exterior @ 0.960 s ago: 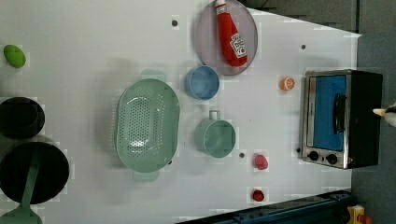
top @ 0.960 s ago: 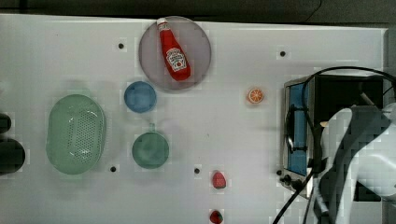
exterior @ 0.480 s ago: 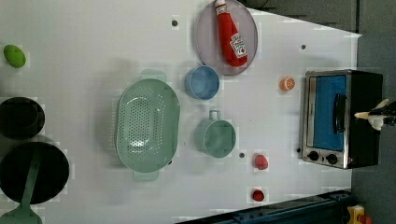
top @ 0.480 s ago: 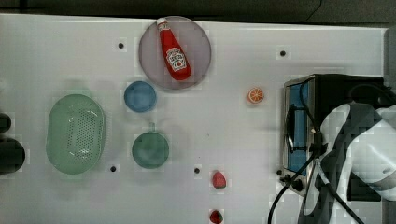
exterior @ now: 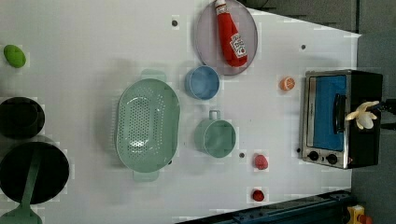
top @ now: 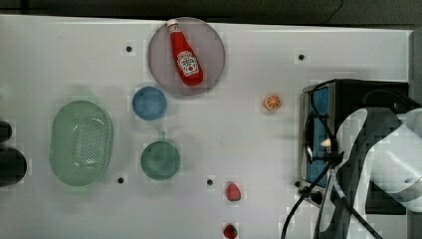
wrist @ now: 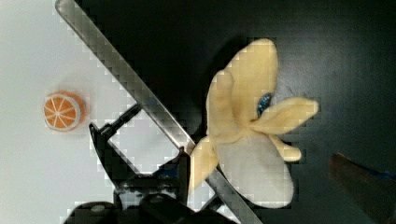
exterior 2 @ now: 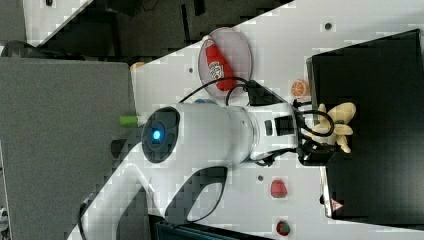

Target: Pick banana from table and place on oven.

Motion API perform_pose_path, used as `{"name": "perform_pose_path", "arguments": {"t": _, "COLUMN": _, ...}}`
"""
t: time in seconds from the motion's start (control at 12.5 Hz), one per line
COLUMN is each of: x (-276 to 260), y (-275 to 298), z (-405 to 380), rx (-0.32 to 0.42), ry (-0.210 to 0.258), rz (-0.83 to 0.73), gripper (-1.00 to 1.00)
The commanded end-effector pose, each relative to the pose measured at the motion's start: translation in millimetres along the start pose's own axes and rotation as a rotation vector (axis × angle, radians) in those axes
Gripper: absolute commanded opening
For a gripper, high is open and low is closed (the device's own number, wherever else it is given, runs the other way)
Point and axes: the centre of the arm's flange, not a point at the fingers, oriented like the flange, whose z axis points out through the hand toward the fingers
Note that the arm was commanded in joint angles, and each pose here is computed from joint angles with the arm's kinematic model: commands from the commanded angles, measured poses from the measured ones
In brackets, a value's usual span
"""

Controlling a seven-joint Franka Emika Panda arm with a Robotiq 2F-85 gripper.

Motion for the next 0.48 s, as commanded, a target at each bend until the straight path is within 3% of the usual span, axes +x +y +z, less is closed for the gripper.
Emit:
{"name": "perform_pose_path", "arguments": {"t": 0.08, "x": -16.8, "y": 13.3, "z": -108.7, "rx": 0.087, "ry": 0.11, "rz": -0.051, "gripper": 1.0}}
{"name": "perform_pose_path", "arguments": {"t": 0.32, "x": -63.0, "y": -12.0, "z": -174.3, "rx": 0.087, "ry": 0.087, "rz": -0.101, "gripper": 1.0}}
{"name": "perform_pose_path", "arguments": {"t": 0.48, "x": -99.4, "y": -53.0, "z": -210.3, "rx": 0.083, "ry": 0.104, "rz": -0.087, "gripper": 1.0}}
